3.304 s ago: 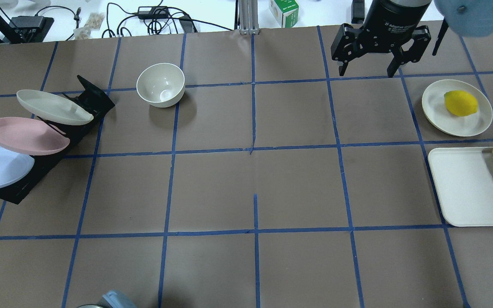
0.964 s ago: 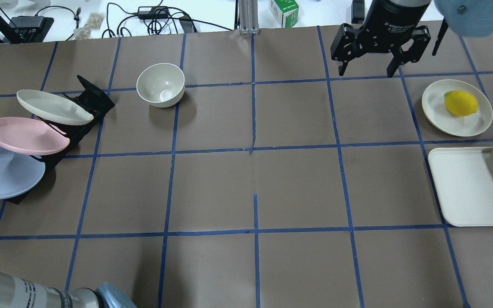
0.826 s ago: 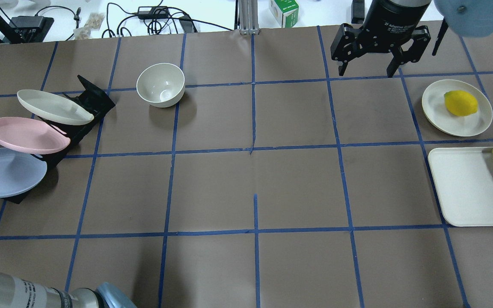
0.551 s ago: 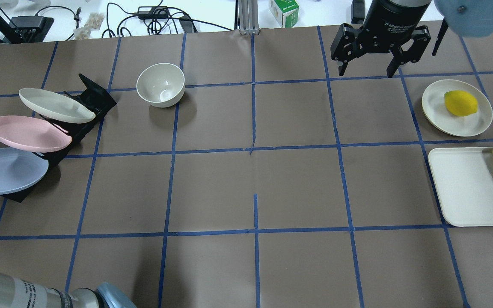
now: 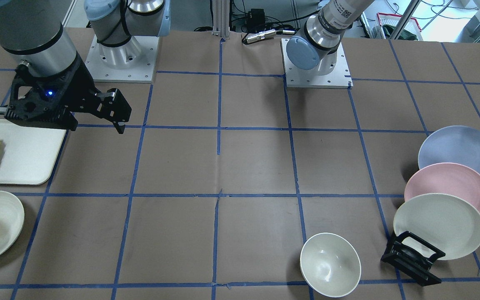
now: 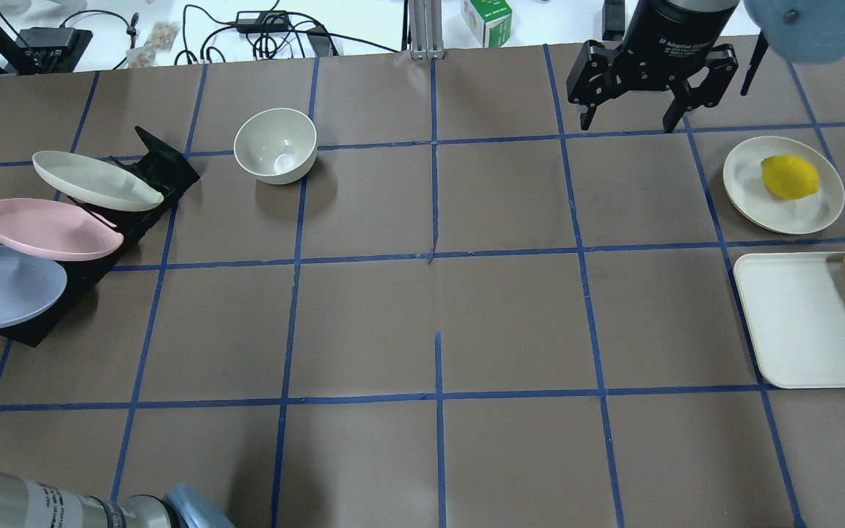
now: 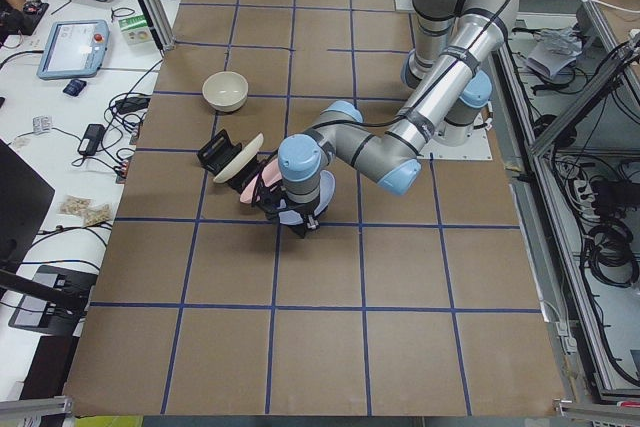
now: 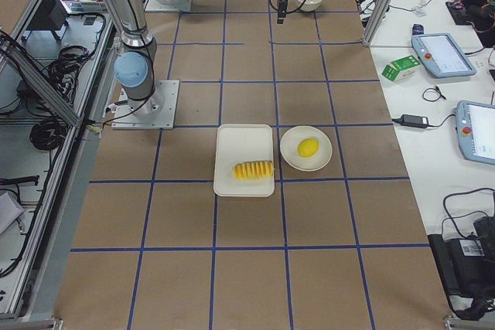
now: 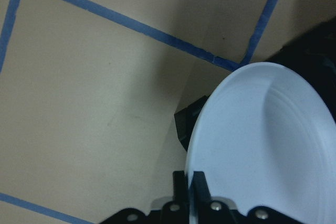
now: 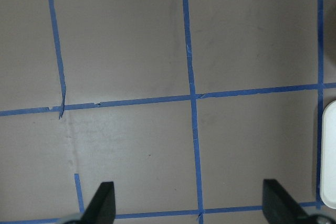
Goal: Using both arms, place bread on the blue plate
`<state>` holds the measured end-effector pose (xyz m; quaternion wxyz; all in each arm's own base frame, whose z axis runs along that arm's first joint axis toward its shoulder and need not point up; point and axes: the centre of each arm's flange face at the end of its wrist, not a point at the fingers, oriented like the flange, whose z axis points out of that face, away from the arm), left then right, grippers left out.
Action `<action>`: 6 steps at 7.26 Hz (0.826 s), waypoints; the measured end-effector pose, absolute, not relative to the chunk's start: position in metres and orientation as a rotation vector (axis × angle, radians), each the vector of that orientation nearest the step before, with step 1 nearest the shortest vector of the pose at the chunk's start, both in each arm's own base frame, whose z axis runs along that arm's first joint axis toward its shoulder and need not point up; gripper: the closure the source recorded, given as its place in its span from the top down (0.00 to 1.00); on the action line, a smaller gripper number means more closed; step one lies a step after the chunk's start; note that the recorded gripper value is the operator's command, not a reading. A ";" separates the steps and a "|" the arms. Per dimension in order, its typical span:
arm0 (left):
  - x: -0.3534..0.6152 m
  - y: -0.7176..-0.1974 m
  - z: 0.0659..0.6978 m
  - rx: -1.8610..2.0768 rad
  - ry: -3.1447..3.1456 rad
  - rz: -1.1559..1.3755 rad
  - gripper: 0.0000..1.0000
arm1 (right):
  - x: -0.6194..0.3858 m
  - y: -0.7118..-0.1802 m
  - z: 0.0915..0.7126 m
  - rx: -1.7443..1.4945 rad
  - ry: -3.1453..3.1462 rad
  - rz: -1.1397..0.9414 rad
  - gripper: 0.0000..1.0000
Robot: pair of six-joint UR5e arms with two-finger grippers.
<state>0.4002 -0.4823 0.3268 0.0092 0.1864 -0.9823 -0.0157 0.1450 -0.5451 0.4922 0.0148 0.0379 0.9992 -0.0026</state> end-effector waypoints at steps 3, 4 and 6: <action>0.389 -0.479 0.378 0.566 -3.063 -0.052 0.00 | 0.145 -0.545 0.492 0.117 3.110 -0.008 1.00; 0.381 -0.471 0.390 0.566 -3.049 -0.077 0.00 | 0.145 -0.545 0.492 0.117 3.110 -0.008 1.00; 0.365 -0.455 0.410 0.576 -3.012 -0.147 0.00 | 0.145 -0.545 0.492 0.117 3.110 -0.008 1.00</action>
